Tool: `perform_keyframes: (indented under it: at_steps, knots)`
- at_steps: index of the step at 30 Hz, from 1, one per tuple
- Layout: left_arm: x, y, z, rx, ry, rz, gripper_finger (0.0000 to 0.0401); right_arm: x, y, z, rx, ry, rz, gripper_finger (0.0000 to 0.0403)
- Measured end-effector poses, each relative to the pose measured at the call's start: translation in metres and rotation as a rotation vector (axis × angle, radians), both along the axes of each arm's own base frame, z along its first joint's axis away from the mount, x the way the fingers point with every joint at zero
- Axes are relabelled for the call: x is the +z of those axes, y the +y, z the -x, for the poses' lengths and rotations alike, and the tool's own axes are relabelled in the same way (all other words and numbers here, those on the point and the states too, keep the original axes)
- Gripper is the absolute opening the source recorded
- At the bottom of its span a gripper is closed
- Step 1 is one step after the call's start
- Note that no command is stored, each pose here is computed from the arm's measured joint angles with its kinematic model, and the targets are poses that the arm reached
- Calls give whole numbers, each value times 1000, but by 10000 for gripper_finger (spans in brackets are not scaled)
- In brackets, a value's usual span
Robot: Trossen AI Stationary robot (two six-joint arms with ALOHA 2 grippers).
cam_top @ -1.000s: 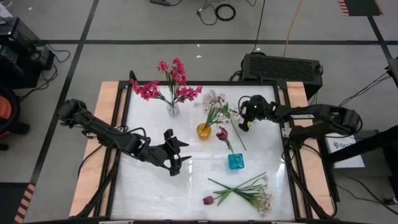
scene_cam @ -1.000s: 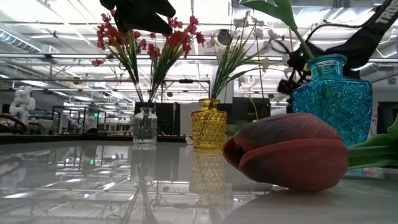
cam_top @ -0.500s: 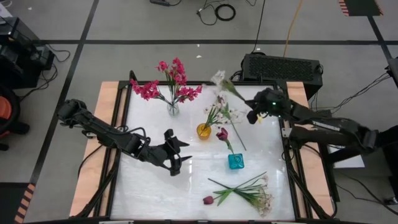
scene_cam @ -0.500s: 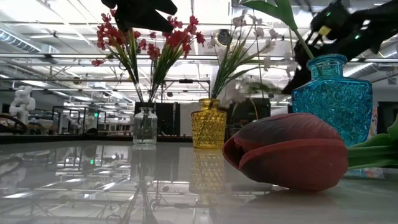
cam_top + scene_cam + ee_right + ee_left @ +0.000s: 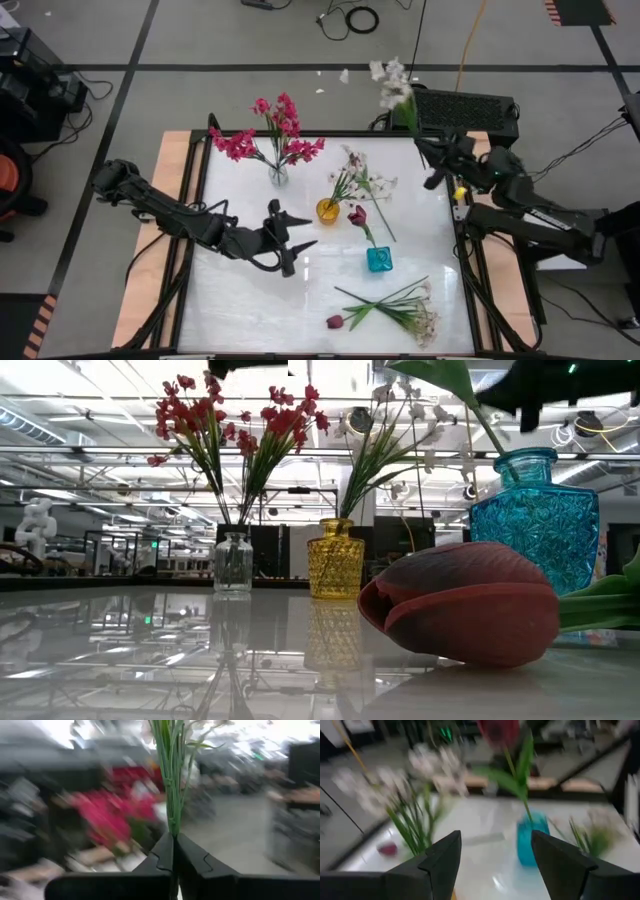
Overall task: Sort flowers into vase by color
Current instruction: Put the top white flower into the yellow vase
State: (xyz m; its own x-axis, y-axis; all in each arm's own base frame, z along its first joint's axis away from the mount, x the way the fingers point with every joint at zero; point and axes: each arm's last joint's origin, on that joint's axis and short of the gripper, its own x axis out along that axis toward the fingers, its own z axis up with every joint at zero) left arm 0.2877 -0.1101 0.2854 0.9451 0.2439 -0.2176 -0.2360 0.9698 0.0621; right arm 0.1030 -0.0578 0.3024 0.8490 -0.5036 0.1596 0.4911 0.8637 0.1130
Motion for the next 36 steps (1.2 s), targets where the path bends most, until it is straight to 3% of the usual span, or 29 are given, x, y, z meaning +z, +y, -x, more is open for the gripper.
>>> perform_keyframes:
  at_steps: [3, 8, 13, 18, 23, 27, 36]
  knots:
    - [12, 4, -3, 46, -108, -31, 246, 13, 8, 1, 121, -142, 28, 0]
    - [43, 14, -11, 125, -233, 30, 246, 25, 20, -5, 245, -266, 82, 0]
    - [77, 17, -15, 59, -293, -14, 246, 30, 28, -16, 254, -310, 134, 0]
    - [100, 26, -17, 81, -322, -106, 246, 32, 37, -34, 233, -355, 184, 0]
    - [103, 38, -21, 50, -342, -85, 246, 28, 47, -60, 173, -361, 217, 0]
    - [104, 46, -23, 18, -352, -70, 246, 37, 59, -85, 193, -338, 251, 0]
    - [110, 54, -24, 23, -392, -181, 249, 55, 85, -152, 179, -79, 323, 0]
